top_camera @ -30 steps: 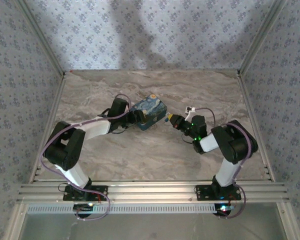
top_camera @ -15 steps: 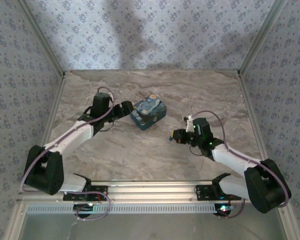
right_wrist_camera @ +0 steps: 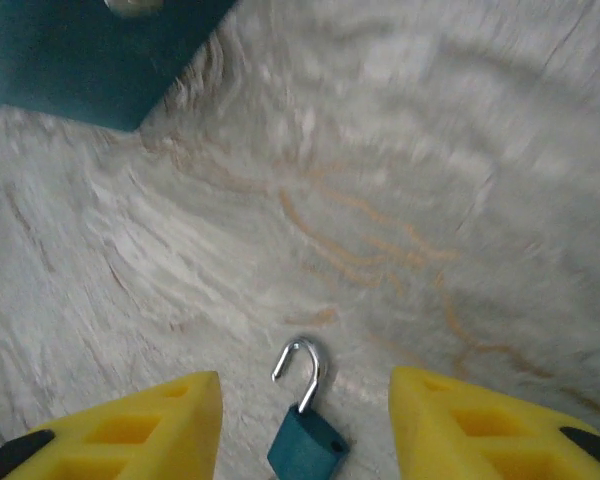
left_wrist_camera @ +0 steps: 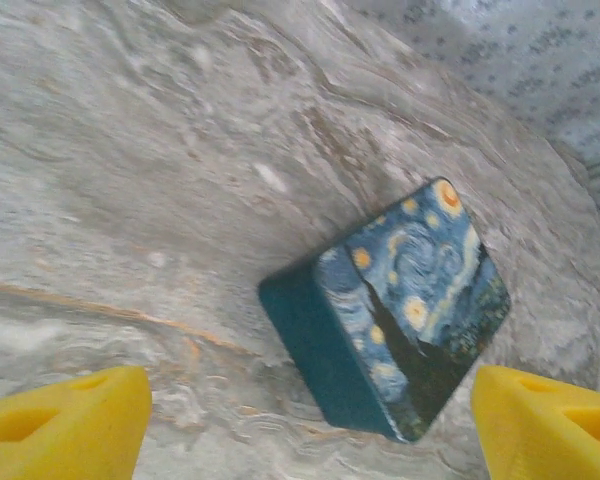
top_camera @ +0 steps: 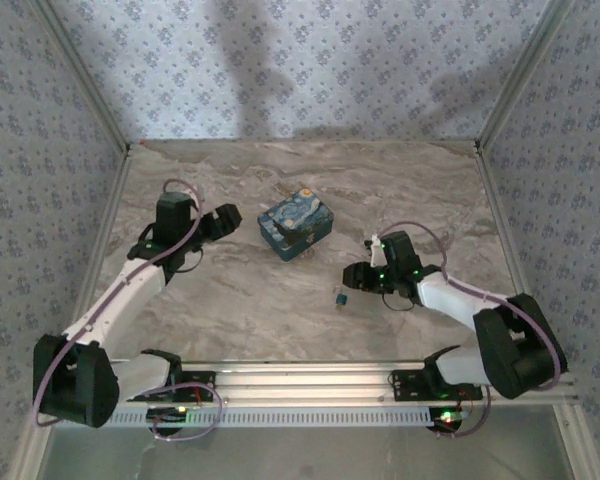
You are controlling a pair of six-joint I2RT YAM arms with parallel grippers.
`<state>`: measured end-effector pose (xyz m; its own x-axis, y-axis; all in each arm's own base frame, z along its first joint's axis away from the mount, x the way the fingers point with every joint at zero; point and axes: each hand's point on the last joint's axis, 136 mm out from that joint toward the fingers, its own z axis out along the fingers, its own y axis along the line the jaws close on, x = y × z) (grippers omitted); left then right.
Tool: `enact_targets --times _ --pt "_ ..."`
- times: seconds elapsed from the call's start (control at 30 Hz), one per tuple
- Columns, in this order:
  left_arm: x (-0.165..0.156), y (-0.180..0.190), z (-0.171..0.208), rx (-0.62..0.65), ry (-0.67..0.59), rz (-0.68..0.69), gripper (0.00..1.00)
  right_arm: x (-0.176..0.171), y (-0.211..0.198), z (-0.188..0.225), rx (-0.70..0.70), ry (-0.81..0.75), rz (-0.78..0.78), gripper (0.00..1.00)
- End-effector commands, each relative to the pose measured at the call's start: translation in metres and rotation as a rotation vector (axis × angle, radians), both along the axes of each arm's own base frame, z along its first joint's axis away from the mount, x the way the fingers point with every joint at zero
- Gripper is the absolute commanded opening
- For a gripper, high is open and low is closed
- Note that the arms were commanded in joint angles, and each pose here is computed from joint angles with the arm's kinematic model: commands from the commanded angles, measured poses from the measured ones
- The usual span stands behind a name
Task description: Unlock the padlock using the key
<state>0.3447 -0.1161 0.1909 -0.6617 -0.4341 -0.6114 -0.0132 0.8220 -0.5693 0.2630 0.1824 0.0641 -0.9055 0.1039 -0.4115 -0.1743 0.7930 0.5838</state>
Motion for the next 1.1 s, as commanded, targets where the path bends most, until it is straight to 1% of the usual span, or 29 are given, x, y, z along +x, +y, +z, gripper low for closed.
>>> enact_targets --times 0.0,0.07,0.17,0.23,0.27,0.33,0.4,0.5,0.6,0.63,0.73,0.8,0.83,0.97,1.0,1.03,1.07 --pt "-0.004 0.031 0.003 0.075 -0.035 0.078 0.83 0.022 -0.025 0.030 -0.072 -0.128 -0.056 0.54" --pt "-0.004 0.052 0.004 0.127 -0.062 0.147 0.83 0.033 -0.044 0.042 -0.107 -0.191 -0.111 0.61" --pt "-0.003 0.078 0.004 0.283 -0.168 0.200 0.84 0.051 -0.085 0.059 -0.233 -0.310 -0.223 0.70" --pt "-0.002 0.093 -0.003 0.370 -0.229 0.240 0.85 0.062 -0.120 0.070 -0.336 -0.391 -0.325 0.83" --pt "-0.001 0.097 -0.006 0.402 -0.252 0.245 0.86 0.067 -0.134 0.075 -0.379 -0.430 -0.364 0.87" --pt "0.000 0.107 -0.016 0.466 -0.274 0.263 0.86 0.073 -0.164 0.083 -0.459 -0.504 -0.443 0.96" --pt "0.001 0.116 -0.028 0.515 -0.260 0.279 0.86 0.077 -0.187 0.080 -0.524 -0.536 -0.500 1.00" --pt "0.005 0.127 -0.040 0.539 -0.226 0.293 0.87 0.085 -0.204 0.071 -0.556 -0.606 -0.516 1.00" --pt "0.010 0.130 -0.043 0.590 -0.292 0.274 0.88 0.091 -0.205 0.062 -0.531 -0.705 -0.519 1.00" --pt "0.011 0.133 -0.045 0.595 -0.302 0.282 0.90 0.094 -0.204 0.060 -0.518 -0.725 -0.518 1.00" --pt "0.015 0.136 -0.055 0.591 -0.318 0.269 0.91 0.105 -0.201 0.052 -0.531 -0.734 -0.473 1.00" --pt "0.019 0.135 -0.062 0.600 -0.327 0.248 0.91 0.110 -0.196 0.056 -0.530 -0.772 -0.439 1.00" --pt "0.021 0.134 -0.065 0.602 -0.331 0.235 0.91 0.111 -0.198 0.051 -0.527 -0.753 -0.441 1.00" --pt "0.033 0.128 -0.070 0.622 -0.362 0.179 0.92 0.115 -0.197 0.033 -0.505 -0.759 -0.434 1.00" --pt "0.036 0.128 -0.069 0.632 -0.376 0.176 0.92 0.117 -0.198 0.025 -0.507 -0.743 -0.437 1.00" --pt "0.038 0.129 -0.072 0.622 -0.369 0.175 0.92 0.120 -0.199 0.025 -0.503 -0.750 -0.440 1.00" --pt "0.039 0.130 -0.078 0.608 -0.363 0.169 0.92 0.123 -0.200 0.020 -0.508 -0.697 -0.432 1.00"
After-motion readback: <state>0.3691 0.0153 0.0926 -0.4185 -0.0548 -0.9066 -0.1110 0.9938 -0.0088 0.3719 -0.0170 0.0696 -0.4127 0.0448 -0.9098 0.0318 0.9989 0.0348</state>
